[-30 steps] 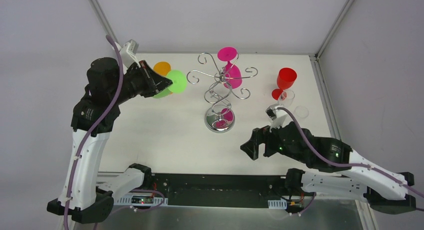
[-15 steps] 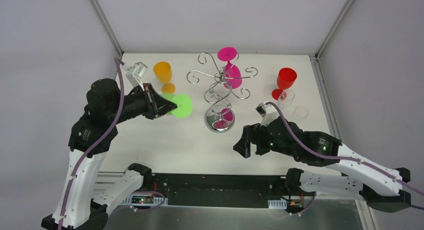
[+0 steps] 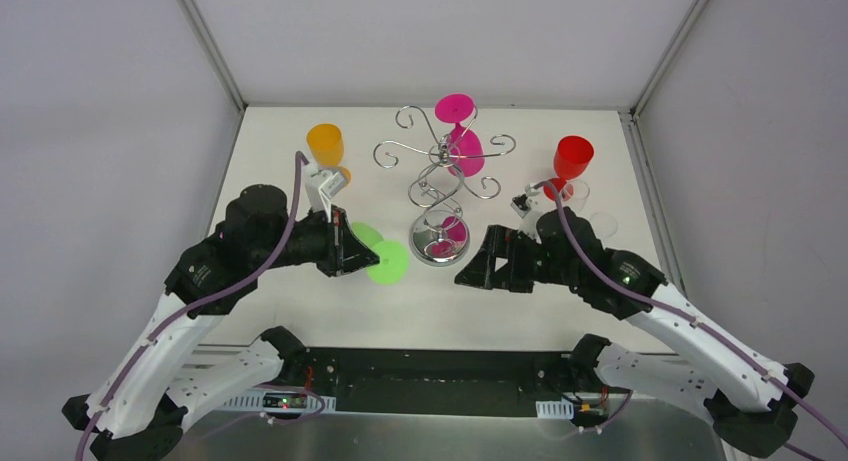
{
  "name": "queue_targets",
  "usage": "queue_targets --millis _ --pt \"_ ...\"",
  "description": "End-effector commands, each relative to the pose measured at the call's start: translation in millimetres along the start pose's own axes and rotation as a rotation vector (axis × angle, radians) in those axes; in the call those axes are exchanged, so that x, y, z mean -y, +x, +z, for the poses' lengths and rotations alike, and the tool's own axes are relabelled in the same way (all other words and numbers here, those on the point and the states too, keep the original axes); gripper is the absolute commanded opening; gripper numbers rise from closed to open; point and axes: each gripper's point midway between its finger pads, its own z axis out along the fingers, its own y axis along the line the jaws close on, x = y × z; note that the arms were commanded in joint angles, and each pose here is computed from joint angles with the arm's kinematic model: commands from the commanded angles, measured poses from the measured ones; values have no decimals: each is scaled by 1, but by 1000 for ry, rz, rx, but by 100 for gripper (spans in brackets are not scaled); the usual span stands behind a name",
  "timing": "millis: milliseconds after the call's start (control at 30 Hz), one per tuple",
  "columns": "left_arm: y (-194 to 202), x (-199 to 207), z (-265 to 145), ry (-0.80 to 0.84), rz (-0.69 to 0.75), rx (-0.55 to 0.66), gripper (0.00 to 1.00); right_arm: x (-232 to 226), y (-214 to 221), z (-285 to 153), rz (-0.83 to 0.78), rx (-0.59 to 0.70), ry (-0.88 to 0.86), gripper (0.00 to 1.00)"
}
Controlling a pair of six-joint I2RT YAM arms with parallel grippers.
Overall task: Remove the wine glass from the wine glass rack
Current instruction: Place the wine glass at the center of the board.
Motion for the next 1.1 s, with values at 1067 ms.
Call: queue_targets --millis 1067 --pt "80 94 85 121 669 -100 0 -24 6 20 365 4 -303 85"
